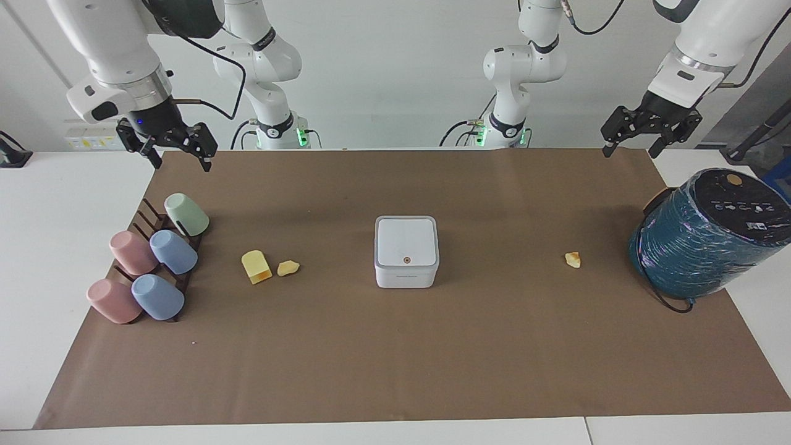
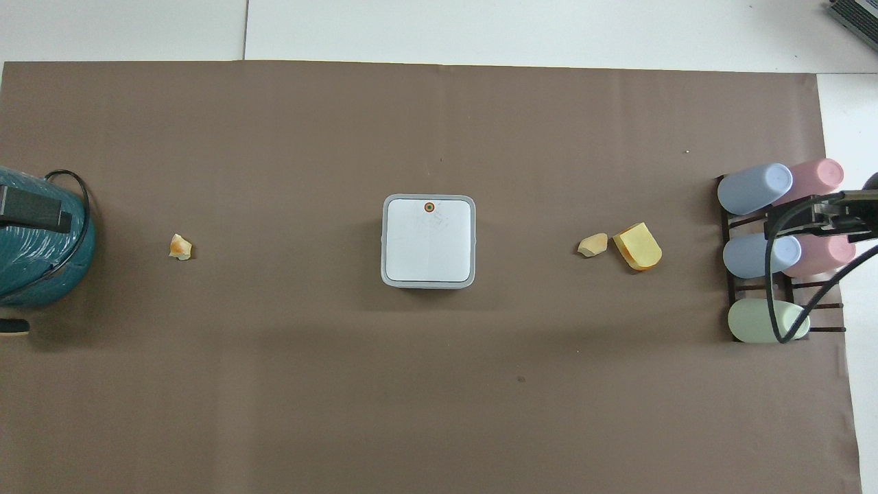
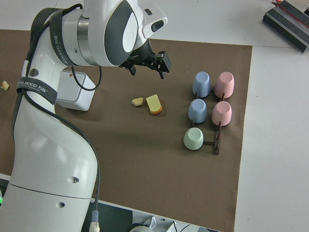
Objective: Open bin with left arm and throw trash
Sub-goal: 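Reach the left gripper toward the bin lid while the right gripper reaches the sponge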
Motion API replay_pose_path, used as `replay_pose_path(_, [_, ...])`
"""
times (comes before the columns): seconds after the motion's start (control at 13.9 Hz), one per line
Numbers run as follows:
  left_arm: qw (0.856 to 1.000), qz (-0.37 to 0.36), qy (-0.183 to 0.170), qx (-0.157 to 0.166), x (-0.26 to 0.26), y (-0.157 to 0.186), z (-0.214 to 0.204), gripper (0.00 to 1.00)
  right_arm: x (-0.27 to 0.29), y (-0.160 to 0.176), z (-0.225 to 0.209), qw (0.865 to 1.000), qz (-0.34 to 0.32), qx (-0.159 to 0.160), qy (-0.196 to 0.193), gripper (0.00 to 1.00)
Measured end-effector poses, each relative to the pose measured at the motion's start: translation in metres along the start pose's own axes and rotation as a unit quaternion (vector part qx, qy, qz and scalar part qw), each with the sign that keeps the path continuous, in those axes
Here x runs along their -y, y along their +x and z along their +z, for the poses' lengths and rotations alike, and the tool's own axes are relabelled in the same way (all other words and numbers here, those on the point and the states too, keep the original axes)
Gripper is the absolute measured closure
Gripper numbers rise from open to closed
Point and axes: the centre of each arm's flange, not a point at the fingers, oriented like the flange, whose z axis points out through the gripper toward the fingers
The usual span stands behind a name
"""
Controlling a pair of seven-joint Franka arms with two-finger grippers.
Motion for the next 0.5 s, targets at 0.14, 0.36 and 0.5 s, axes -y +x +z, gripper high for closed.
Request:
replay_pose_path(0.14, [1.000,0.002,0.000,0.000,-0.0018,0.0001,0.0001,0.00,0.0000,0.0000,0.0000,1.000,0.000,0.000,0.000,0.00])
replay_pose_path(0.36, [1.000,0.005,0.000,0.001,-0.0055,0.0002,0.0004,0.00,-0.0002,-0.0001,0.0004,1.000,0.000,0.001,0.000,0.00])
replay_pose_path(0.5, [1.000,0.005,0.000,0.003,-0.0055,0.0001,0.0016,0.00,-0.0011,-0.0005,0.0025,1.000,0.001,0.004,0.000,0.00])
